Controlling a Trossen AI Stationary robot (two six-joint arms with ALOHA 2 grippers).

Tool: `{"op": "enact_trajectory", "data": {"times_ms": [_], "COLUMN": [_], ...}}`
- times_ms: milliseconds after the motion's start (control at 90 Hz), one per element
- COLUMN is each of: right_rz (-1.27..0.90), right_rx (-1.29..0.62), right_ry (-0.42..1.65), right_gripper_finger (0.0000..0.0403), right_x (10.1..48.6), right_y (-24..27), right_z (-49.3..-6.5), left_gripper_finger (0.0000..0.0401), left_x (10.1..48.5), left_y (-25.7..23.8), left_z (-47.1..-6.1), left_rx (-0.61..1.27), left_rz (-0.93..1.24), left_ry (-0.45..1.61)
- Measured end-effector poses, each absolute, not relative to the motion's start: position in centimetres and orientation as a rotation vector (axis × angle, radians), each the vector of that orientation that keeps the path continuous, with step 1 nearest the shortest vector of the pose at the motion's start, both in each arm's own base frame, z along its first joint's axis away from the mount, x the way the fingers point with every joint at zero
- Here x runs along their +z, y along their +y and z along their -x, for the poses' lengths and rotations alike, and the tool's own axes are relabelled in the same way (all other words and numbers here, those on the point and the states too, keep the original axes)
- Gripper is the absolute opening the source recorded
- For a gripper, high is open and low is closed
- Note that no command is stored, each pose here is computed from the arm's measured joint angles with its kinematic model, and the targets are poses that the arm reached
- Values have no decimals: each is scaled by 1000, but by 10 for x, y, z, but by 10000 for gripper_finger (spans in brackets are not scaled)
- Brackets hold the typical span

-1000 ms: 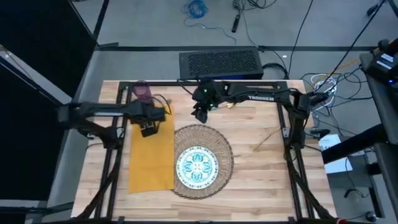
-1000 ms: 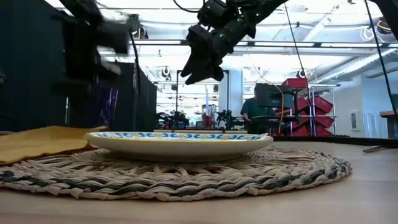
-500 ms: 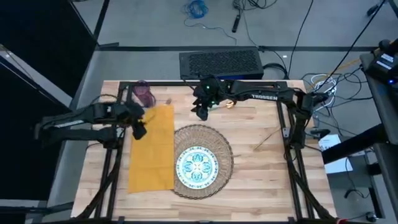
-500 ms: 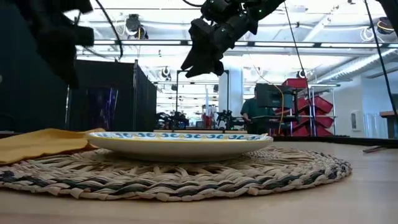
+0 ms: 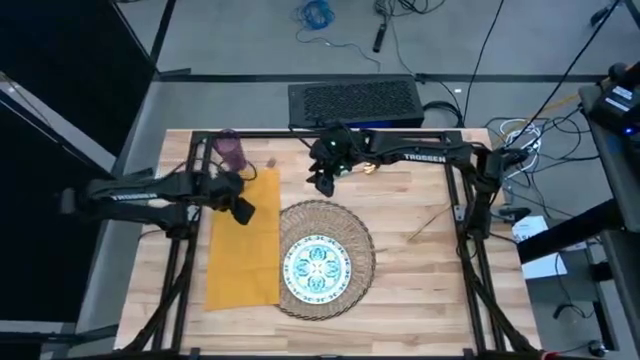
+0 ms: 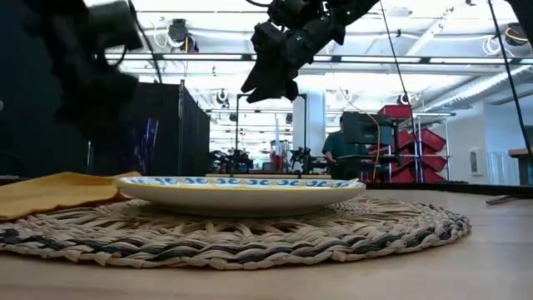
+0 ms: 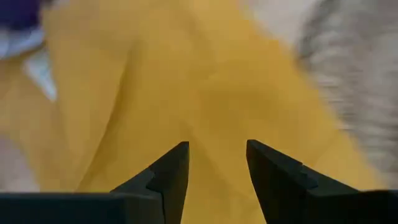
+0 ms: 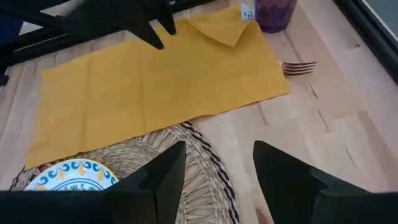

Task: Set table place
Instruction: Fold the yellow table napkin

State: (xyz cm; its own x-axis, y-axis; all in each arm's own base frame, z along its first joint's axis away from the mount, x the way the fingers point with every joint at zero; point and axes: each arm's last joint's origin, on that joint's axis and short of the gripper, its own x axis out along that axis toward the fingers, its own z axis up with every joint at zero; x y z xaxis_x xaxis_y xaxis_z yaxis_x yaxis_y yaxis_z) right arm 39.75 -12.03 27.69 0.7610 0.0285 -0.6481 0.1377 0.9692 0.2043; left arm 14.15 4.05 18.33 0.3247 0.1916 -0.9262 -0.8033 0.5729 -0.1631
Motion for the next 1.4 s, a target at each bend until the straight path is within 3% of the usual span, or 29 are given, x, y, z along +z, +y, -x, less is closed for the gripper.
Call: {"op": "enact_trajectory", "data": {"times_ms": [922, 1244, 1400], "right_rz": [-193, -186, -182], "right_rx": [-39, -37, -35], "right_ry": [713, 714, 718], "right_gripper_finger": [176, 176, 176], "right_x": [276, 276, 276], "right_y": [-121, -121, -121], "right_z": [-397, -397, -397], "left_gripper_finger": [125, 125, 124], "left_x": [155, 180, 189], "left_y": [66, 66, 60], "left_z": [-130, -135, -146], "left_rx": [1141, 1126, 910], "left_rz": [556, 510, 567], "left_ry": [1169, 985, 907]}}
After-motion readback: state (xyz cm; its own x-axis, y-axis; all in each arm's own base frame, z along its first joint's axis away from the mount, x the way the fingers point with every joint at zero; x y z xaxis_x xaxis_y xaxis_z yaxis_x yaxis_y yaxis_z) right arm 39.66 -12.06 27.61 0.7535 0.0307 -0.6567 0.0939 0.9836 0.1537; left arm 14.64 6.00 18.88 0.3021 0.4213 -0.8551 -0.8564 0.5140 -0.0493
